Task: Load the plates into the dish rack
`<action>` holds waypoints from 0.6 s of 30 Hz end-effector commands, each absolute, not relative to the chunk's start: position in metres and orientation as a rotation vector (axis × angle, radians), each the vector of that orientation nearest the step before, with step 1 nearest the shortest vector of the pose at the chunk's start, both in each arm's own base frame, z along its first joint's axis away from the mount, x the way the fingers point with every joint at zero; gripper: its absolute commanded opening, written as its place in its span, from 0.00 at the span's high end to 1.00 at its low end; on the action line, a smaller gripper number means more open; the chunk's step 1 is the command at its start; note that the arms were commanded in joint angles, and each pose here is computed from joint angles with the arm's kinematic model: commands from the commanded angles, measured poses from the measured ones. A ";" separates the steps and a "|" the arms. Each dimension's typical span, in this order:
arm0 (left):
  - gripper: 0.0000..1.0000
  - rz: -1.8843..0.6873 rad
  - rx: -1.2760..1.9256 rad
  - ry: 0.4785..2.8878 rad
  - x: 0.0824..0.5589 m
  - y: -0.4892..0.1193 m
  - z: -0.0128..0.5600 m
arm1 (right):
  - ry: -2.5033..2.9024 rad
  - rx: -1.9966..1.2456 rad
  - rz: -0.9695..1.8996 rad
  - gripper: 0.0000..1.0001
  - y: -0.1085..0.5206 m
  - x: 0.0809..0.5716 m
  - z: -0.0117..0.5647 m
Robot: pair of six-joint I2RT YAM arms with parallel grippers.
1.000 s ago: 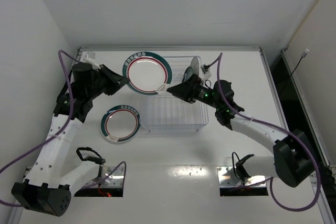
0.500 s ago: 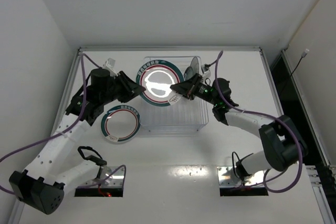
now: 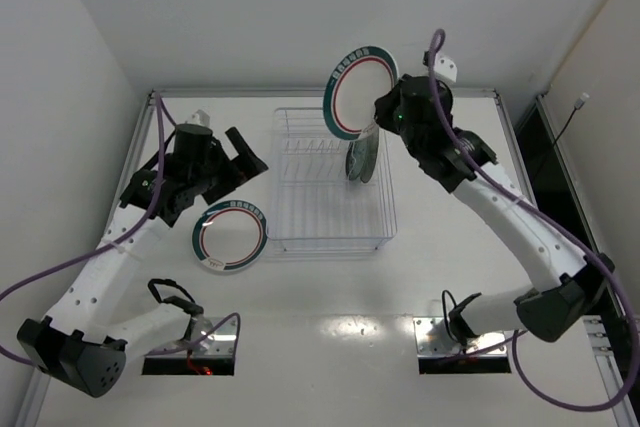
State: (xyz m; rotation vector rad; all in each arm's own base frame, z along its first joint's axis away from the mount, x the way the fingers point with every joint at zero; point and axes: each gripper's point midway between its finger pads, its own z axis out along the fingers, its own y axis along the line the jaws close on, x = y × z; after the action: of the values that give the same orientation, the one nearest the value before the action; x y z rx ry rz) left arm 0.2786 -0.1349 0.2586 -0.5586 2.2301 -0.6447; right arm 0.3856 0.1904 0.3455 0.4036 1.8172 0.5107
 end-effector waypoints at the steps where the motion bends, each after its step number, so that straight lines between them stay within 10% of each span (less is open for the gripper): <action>1: 0.03 -0.512 -0.554 2.223 0.274 -0.113 0.261 | 1.949 0.368 -0.075 1.00 0.146 0.387 0.290; 18: 0.00 -0.069 -0.813 2.210 0.233 -0.031 0.224 | 1.964 0.214 -0.377 1.00 0.182 0.420 0.220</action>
State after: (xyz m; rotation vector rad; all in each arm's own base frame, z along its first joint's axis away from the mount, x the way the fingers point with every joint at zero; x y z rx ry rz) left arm 0.2356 -0.0400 0.2318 -0.8045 2.1902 -0.1388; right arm 0.4064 0.1795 0.2113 0.1783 2.0350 -0.3469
